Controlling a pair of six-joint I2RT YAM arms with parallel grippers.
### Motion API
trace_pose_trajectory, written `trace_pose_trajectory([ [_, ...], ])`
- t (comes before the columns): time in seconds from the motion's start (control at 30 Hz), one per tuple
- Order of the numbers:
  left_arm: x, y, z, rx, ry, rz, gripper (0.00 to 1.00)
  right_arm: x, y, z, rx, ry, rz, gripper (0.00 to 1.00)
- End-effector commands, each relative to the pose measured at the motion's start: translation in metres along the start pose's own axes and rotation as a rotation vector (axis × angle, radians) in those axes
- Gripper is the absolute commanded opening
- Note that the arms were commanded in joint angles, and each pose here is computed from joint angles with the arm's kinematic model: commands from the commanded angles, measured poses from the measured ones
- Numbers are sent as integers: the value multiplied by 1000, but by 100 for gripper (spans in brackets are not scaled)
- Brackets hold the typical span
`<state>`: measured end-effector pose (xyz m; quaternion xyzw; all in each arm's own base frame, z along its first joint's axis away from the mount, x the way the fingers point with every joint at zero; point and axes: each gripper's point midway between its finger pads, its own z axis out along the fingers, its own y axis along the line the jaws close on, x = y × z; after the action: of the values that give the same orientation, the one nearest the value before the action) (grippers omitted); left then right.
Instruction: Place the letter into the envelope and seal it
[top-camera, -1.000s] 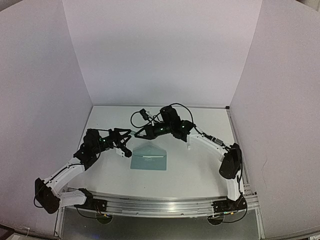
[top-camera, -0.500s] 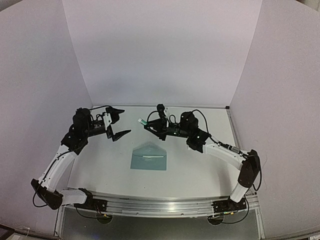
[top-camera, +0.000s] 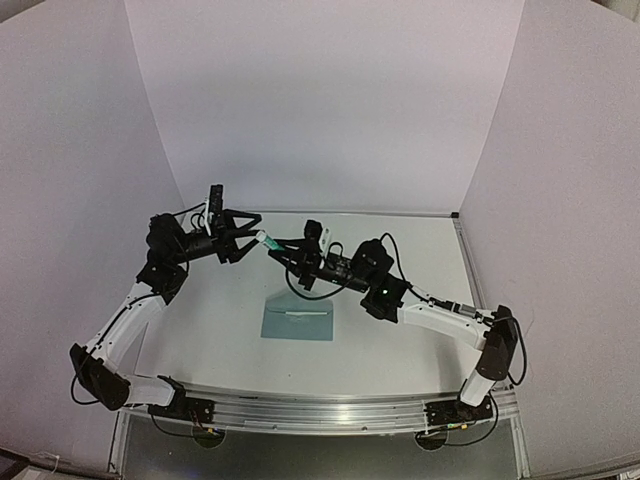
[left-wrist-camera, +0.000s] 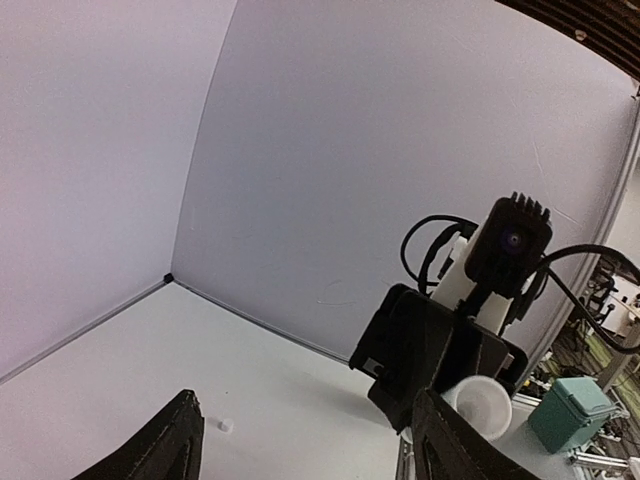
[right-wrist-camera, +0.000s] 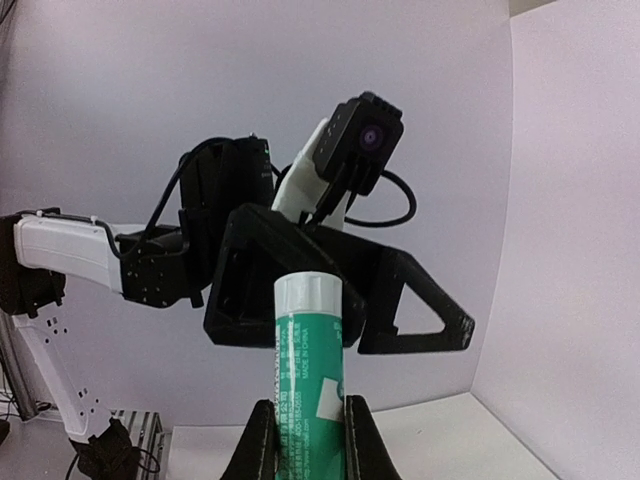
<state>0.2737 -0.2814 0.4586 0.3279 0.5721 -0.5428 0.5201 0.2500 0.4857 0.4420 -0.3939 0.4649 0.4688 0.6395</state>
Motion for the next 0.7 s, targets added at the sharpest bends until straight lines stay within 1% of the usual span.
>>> trace_pose_trajectory([
  [0.0,-3,-34,-5,151,-5,31,72,-29,-20,-2,99,-105,-31,0],
  [0.13,-3,-37,-6,169,-12,64,75,-44,-22,-7,108,-149,-27,0],
  [0.23,-9,-39,-4,184,-29,80,79,-40,-23,-5,104,-145,-26,0],
  [0.4,-22,-40,1,153,-73,67,80,-33,-20,1,73,-137,21,0],
  [0.53,-20,-34,6,110,-87,25,76,-31,-18,6,52,-139,31,0],
  [0.67,-25,-27,9,77,-114,21,68,-30,-18,8,44,-137,29,0],
])
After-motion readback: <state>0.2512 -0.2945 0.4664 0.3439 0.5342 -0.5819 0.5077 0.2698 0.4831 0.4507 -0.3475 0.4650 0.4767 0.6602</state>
